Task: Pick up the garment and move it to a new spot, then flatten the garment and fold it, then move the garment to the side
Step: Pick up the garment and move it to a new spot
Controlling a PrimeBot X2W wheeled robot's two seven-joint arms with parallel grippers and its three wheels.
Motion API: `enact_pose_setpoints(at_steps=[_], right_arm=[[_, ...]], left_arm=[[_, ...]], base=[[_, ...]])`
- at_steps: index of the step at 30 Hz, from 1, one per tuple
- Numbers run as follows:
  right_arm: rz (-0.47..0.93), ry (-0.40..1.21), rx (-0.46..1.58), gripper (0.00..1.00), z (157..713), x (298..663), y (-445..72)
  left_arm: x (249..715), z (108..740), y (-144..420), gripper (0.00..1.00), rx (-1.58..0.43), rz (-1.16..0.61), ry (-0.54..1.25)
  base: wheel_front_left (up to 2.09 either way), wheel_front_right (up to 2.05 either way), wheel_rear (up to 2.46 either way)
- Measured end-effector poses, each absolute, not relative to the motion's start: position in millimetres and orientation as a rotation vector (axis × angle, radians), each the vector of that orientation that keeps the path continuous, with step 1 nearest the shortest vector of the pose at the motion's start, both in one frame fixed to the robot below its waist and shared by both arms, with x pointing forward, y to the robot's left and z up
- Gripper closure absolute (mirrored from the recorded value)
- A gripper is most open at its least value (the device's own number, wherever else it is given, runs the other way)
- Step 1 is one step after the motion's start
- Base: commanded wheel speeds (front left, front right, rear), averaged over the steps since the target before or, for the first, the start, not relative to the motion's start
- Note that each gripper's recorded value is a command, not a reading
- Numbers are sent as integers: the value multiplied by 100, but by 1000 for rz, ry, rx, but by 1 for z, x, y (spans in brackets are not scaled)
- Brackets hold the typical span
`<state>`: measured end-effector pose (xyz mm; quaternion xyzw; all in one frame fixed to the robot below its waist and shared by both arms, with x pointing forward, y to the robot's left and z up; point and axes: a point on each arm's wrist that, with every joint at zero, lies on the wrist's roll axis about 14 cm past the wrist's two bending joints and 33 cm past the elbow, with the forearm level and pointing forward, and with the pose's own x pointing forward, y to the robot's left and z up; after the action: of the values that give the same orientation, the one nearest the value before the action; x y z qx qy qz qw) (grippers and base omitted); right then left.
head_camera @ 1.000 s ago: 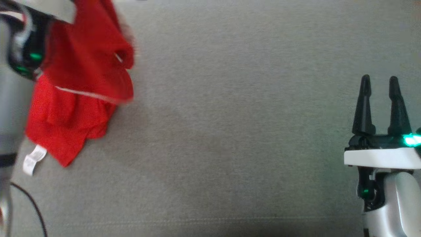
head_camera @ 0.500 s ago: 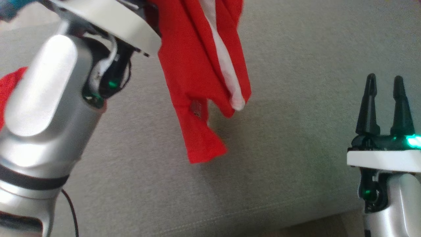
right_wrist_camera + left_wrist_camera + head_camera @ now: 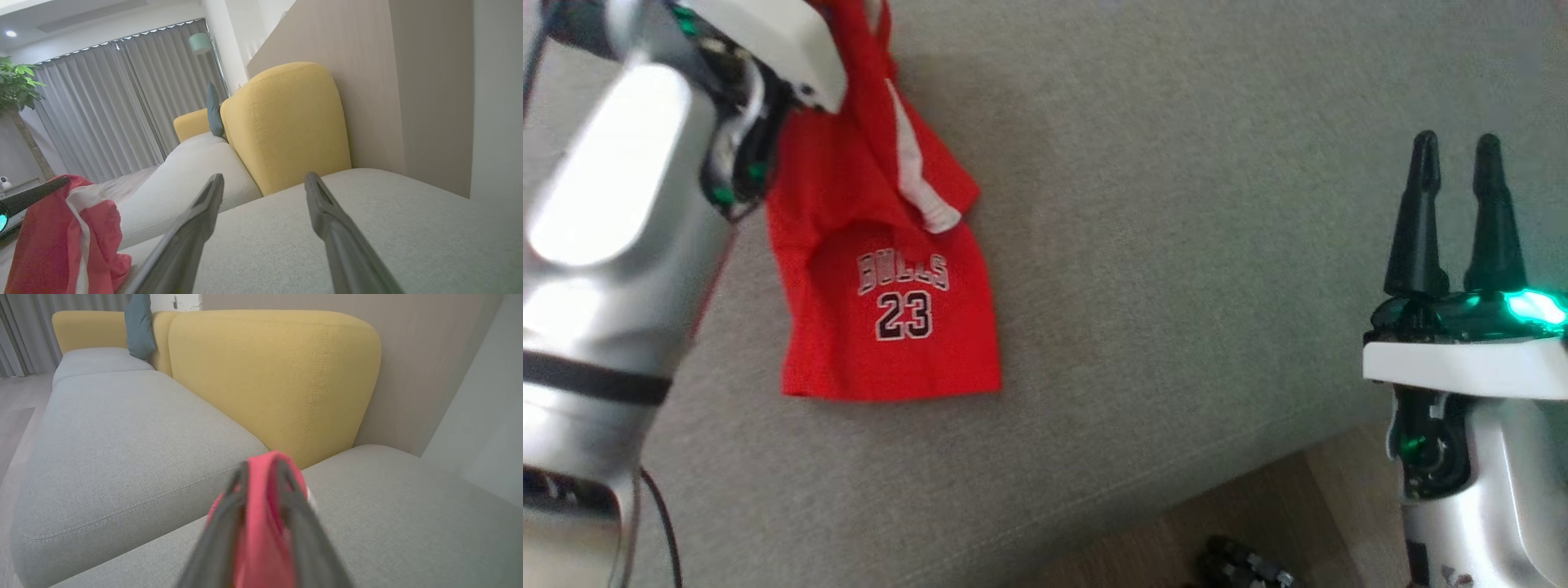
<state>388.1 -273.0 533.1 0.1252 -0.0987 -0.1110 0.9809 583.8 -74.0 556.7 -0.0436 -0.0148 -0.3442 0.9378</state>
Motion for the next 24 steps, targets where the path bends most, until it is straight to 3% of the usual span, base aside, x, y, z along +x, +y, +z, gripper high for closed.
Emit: enact_pose_setpoints(at_steps=[6,14,24], right_arm=[[-239,-161,246,0,521,389,-276],[-161,-165,225,0,521,407,-253],[1,-179,216,0,529,429,-199]], left_arm=[[613,534,-68,0,-60,-675,-19],[612,561,-9,0,-49,-572,-112],[535,540,82,0,-48,-382,-87]], base=[[0,0,0],[0,0,0],[0,0,0]])
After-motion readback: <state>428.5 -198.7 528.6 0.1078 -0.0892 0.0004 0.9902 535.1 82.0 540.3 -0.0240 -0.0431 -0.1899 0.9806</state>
